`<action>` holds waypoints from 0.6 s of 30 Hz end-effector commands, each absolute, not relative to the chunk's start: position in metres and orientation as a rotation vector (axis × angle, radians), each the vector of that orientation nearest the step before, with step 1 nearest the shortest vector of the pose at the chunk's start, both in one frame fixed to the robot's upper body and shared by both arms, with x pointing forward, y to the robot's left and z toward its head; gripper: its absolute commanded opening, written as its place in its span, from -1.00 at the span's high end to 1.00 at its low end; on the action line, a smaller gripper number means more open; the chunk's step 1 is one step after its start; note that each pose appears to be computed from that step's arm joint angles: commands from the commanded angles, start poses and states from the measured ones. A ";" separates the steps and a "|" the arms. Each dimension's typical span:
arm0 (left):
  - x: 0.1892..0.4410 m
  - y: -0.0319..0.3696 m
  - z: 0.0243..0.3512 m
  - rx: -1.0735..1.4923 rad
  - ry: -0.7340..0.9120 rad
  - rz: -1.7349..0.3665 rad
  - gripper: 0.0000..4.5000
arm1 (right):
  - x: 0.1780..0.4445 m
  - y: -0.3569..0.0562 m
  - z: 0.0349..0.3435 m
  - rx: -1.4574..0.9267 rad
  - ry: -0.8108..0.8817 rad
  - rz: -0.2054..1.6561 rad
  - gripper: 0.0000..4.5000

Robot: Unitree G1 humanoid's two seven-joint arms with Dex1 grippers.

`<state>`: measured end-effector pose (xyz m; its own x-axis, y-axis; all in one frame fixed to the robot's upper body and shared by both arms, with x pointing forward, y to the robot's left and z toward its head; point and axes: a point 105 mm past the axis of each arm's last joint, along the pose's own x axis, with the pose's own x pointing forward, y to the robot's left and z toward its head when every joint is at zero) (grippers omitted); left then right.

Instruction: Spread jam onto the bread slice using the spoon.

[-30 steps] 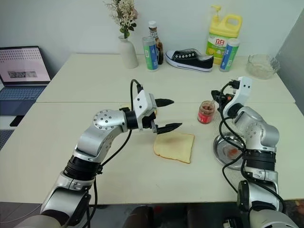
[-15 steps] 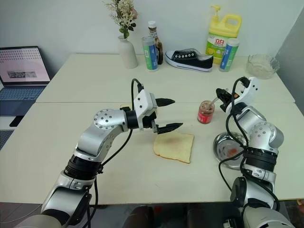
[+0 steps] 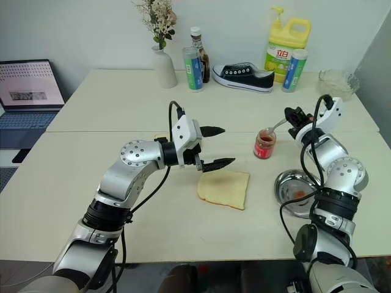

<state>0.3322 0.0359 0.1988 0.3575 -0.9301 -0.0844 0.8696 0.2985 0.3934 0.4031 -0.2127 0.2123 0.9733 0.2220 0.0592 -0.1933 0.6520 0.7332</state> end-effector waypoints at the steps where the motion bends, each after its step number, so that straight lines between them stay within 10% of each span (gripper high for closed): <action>1: 0.329 0.037 0.218 0.423 -0.253 -1.198 -1.00 | 0.398 -0.219 0.234 0.911 -0.041 0.266 0.99; 18: 0.329 0.036 0.218 0.427 -0.250 -1.209 -1.00 | 0.394 -0.210 0.229 0.670 -0.028 0.261 0.99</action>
<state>0.3316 0.0351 0.2007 0.3480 -0.9336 -0.0856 0.8702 0.2877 0.3999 0.3979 -0.2120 0.2083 0.9742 0.2229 0.0353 -0.1890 0.7208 0.6669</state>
